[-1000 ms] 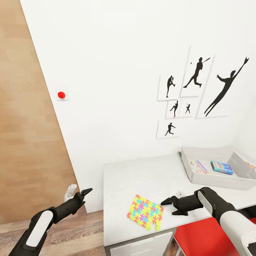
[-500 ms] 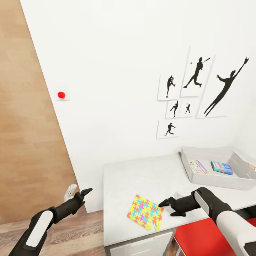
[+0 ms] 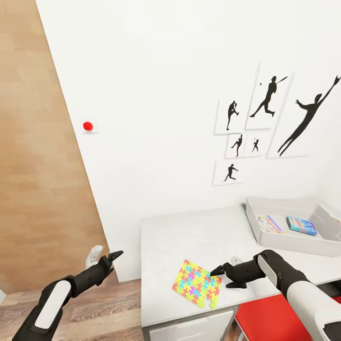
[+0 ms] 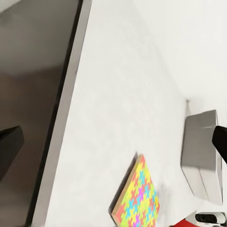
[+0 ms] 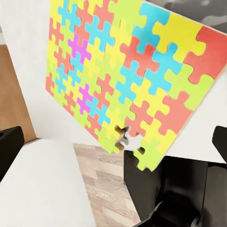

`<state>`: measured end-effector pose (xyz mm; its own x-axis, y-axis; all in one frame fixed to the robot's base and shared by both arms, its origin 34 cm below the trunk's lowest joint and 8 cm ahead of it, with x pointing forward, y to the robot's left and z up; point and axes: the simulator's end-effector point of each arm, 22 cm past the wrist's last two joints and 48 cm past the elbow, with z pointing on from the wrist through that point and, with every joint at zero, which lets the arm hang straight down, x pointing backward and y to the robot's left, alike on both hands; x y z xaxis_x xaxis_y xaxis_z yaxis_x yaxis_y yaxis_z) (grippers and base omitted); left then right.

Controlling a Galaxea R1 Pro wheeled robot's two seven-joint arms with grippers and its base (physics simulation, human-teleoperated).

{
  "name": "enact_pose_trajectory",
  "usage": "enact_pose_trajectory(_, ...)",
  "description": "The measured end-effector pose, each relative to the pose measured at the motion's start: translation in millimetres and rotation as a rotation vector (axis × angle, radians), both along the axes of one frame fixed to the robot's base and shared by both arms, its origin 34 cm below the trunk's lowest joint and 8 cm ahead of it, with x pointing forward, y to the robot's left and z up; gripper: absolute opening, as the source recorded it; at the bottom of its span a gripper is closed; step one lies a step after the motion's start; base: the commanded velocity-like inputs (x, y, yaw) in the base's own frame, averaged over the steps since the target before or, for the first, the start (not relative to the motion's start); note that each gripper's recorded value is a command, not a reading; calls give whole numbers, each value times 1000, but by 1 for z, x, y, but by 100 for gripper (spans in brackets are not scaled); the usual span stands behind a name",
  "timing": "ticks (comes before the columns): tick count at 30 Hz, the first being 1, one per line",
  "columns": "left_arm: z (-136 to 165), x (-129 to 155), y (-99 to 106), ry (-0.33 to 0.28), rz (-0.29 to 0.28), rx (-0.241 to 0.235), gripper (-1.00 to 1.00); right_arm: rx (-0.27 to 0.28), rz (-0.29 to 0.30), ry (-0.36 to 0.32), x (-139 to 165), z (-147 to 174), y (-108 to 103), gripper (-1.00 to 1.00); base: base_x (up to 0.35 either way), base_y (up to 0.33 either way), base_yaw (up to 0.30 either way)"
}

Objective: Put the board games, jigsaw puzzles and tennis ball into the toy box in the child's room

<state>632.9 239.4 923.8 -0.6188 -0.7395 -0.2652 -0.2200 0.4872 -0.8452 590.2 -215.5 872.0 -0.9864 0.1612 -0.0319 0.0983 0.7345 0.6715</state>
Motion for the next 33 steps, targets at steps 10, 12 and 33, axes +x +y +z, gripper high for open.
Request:
enact_pose_trajectory(10, 0, 0, 0, 0, 0, -1, 100, 2, -8, 5, -1, -2, -1, 100, 0, 0, 100)
enact_pose_trajectory(12, 0, 0, 0, 0, 0, 0, 100, 3, -9, 8, -2, -2, -1, 100, 0, 0, 40)
enact_pose_trajectory(33, 0, 0, 0, 0, 0, 0, 100, 6, -53, 18, -1, -6, -8, 100, 0, 0, 11)
